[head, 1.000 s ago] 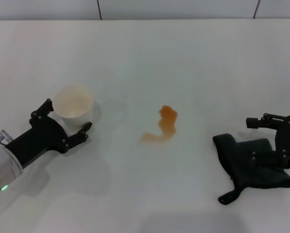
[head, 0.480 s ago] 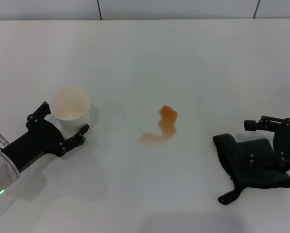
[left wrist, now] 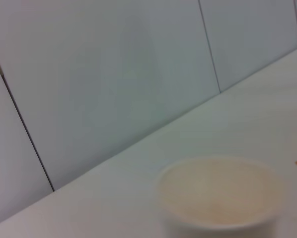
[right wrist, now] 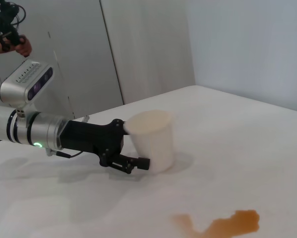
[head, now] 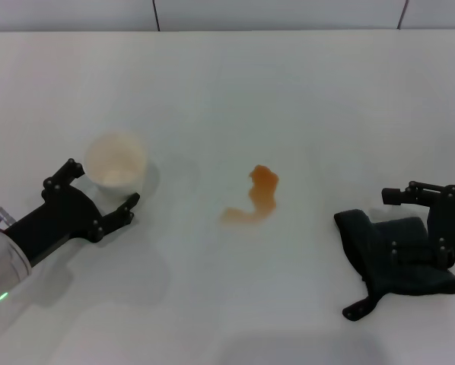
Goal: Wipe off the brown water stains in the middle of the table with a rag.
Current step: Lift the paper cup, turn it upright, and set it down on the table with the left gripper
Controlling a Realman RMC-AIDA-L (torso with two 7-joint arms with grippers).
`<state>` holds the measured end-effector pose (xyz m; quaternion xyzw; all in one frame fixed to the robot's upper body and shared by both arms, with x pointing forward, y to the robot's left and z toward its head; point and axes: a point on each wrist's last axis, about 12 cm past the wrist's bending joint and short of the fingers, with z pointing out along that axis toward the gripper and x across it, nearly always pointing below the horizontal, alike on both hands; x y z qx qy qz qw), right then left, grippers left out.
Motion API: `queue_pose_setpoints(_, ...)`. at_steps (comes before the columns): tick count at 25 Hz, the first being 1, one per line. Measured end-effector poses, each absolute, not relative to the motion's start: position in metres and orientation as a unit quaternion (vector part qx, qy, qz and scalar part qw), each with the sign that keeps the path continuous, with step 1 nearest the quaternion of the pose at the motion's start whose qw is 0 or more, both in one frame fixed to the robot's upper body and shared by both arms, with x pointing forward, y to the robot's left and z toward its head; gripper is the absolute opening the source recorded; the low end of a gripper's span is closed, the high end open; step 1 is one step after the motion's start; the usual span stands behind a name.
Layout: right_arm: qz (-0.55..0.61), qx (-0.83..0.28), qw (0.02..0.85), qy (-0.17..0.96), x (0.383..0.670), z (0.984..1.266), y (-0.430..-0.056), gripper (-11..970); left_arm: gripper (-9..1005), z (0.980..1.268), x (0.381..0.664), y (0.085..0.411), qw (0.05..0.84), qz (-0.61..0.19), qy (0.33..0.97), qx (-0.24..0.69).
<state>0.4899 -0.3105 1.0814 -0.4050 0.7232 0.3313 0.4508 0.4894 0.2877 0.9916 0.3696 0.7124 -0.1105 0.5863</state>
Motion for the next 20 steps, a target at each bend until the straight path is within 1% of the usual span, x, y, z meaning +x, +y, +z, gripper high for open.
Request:
queue_pose_setpoints(8, 0.331, -0.405, 0.451, 0.723, 0.49, 1.081, -0.311, 764, 887, 1.0, 0.485, 0.287, 0.613, -0.132, 0.691, 0.36)
queue_pose_setpoints(20, 0.334, -0.403, 0.448, 0.725, 0.489, 1.079, -0.31, 762, 887, 0.995, 0.474, 0.293, 0.611, -0.124, 0.696, 0.357)
